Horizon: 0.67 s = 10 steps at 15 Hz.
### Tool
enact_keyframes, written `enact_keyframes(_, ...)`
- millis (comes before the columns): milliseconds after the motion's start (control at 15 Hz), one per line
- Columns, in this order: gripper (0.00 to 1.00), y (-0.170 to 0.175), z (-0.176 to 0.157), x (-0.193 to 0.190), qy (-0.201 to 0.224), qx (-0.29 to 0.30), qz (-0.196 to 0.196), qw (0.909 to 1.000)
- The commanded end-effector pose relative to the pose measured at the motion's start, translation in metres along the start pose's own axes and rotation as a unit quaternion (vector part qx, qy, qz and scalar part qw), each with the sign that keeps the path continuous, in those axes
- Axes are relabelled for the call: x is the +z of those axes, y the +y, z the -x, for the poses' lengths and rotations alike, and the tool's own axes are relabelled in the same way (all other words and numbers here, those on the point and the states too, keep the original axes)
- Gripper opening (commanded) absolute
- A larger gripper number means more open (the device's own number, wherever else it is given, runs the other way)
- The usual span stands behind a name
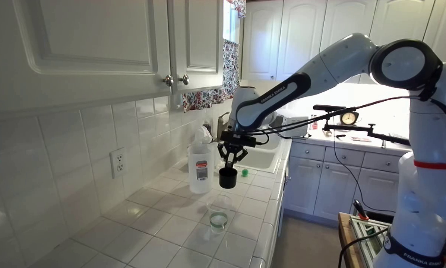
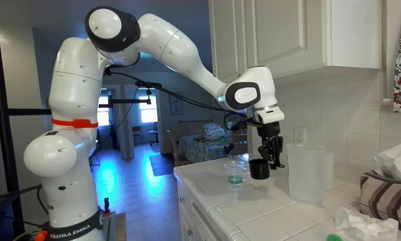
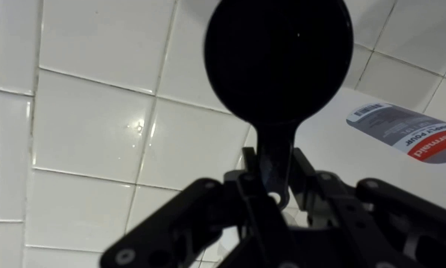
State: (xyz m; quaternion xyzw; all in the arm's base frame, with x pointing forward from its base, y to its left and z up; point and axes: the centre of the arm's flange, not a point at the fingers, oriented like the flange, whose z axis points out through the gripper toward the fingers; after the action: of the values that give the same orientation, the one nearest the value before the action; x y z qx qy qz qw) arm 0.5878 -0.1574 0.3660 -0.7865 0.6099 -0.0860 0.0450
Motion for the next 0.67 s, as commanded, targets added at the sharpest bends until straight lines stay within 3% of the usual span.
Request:
enact_keyframes(0,0.06,-0.014,0.007,-0.016,0.015,-0.034,0.013,0.9992)
enact_keyframes(600,0.06,-0.026,0.051,-0.027,0.012,-0.079,0.013,0.9967)
